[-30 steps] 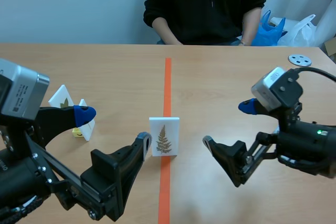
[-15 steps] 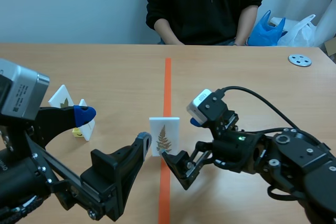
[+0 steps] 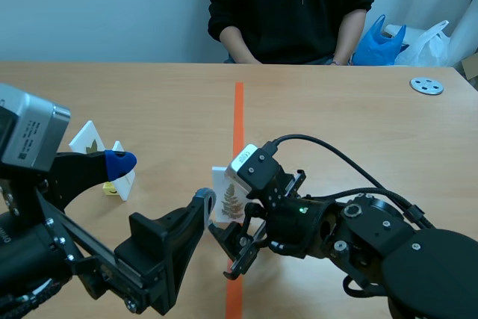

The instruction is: Sort the leaf by its shape. The table is split by an orange tape line. A compound leaf with several leaflets goes to the left side, a simple leaf with one blade goes to the right side. Return to the home posture when a red brick is placed on the table.

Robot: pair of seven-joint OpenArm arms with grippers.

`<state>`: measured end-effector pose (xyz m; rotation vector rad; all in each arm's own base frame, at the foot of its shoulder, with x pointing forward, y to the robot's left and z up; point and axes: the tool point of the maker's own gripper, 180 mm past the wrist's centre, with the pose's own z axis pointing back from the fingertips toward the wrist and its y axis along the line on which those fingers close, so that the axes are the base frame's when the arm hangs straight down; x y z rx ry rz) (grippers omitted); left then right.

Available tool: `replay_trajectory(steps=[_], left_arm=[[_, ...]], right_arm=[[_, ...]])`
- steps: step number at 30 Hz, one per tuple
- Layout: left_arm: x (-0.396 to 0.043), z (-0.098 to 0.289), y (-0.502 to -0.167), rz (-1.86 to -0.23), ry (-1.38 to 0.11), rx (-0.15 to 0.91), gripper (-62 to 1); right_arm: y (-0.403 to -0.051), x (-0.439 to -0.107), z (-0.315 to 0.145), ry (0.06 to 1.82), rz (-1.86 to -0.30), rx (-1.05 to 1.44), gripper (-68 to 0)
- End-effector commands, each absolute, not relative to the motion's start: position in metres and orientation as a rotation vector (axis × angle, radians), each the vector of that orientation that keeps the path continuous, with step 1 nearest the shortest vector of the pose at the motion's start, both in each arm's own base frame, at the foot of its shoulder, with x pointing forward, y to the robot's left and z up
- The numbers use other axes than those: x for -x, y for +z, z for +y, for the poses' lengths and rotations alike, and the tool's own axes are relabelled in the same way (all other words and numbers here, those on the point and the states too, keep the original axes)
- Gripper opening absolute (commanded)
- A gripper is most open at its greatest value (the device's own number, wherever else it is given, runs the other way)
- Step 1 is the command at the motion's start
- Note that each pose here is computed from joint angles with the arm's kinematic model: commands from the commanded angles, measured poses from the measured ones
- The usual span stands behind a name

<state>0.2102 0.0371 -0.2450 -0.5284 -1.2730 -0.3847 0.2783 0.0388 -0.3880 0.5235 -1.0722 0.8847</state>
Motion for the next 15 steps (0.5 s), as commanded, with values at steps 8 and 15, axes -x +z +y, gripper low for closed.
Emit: replay_trajectory(steps=[8,15], left_arm=[[-0.2124,0.0372,-0.2392,-1.299,-0.377,0.535,1.4],[-0.2124,0.0373,-0.2395,-1.298,-0.377,0.535,1.4]], right_arm=[[-0.3794,-0.2856,0.037,0.872,-1.103,-0.521,-46.2],[-0.381,-0.2881,0.0336,0.866,-1.103,-0.498,-62.7]])
